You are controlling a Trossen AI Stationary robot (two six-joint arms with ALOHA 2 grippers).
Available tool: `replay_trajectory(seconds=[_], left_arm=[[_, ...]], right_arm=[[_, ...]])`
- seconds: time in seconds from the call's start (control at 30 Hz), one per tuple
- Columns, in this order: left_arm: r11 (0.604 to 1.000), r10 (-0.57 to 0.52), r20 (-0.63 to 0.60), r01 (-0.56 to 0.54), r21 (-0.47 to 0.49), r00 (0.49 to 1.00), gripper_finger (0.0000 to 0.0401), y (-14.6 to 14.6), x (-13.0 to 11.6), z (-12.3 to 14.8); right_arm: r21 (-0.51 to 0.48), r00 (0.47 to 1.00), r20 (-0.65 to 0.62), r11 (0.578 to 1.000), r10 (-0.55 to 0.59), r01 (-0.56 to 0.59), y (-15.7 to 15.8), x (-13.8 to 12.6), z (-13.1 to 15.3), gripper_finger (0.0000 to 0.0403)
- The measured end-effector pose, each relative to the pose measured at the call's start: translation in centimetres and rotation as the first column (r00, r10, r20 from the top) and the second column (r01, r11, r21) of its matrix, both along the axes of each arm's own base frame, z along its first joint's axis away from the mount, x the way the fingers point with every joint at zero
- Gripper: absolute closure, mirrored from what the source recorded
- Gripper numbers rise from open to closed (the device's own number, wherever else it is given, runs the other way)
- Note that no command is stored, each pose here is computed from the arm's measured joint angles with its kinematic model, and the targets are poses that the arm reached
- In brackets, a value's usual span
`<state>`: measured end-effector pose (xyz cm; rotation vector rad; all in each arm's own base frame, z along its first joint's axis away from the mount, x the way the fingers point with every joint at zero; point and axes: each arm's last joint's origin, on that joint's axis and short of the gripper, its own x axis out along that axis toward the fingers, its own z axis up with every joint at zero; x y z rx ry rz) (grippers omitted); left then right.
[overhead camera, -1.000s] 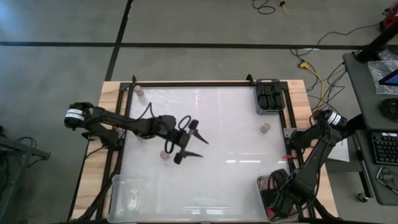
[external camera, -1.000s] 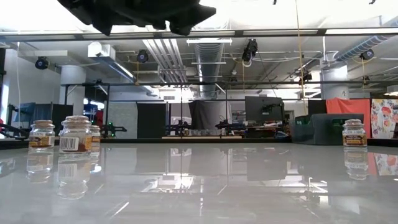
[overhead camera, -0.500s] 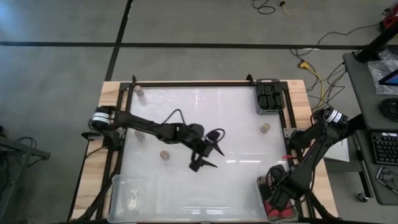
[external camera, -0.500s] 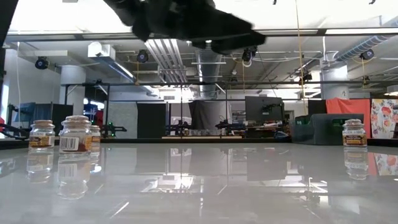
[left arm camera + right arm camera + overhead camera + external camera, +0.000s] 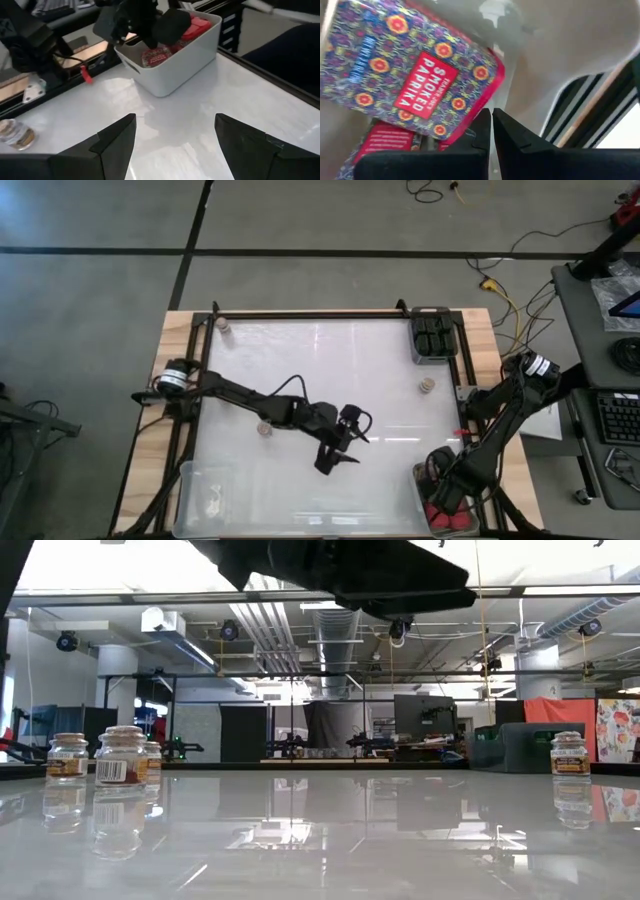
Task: Sort spices by type
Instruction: Adjust the red seasoning can in the gray bin
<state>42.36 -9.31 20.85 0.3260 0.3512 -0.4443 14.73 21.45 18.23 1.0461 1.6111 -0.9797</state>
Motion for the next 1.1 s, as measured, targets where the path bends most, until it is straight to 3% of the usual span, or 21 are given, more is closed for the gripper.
replay_trajectory(seconds=[0.4,0.53,0.7,0.87,1.1], left_arm=[[0.999,0.046,-0.023,-0.046,-0.003,0.999,0.0145,-0.4,-0.3,-0.7],[0.999,0.035,-0.027,-0.035,0.005,0.999,0.0145,-0.9,0.2,-2.1],[0.999,0.036,-0.042,-0.036,-0.006,0.998,0.0145,-3.0,2.2,-4.4],[0.983,0.185,-0.026,-0.185,0.014,0.982,0.0145,-4.5,5.2,-6.2],[0.971,0.218,-0.033,-0.22,-0.089,0.975,0.0145,-5.4,8.1,-7.3]], right_arm=[[-0.049,0.977,0.202,0.997,0.071,-0.063,0.7,1.3,1.9,0.039],[-0.071,0.978,0.203,0.997,0.055,-0.042,0.6,1.3,2.2,0.039],[-0.085,0.995,0.099,0.996,0.015,-0.006,0.2,0.7,2.1,0.039],[-0.094,0.996,0.086,0.996,0.018,-0.01,0.0,0.5,1.8,0.039],[-0.101,0.997,0.08,0.995,0.019,-0.011,-0.1,0.4,1.4,0.039]])
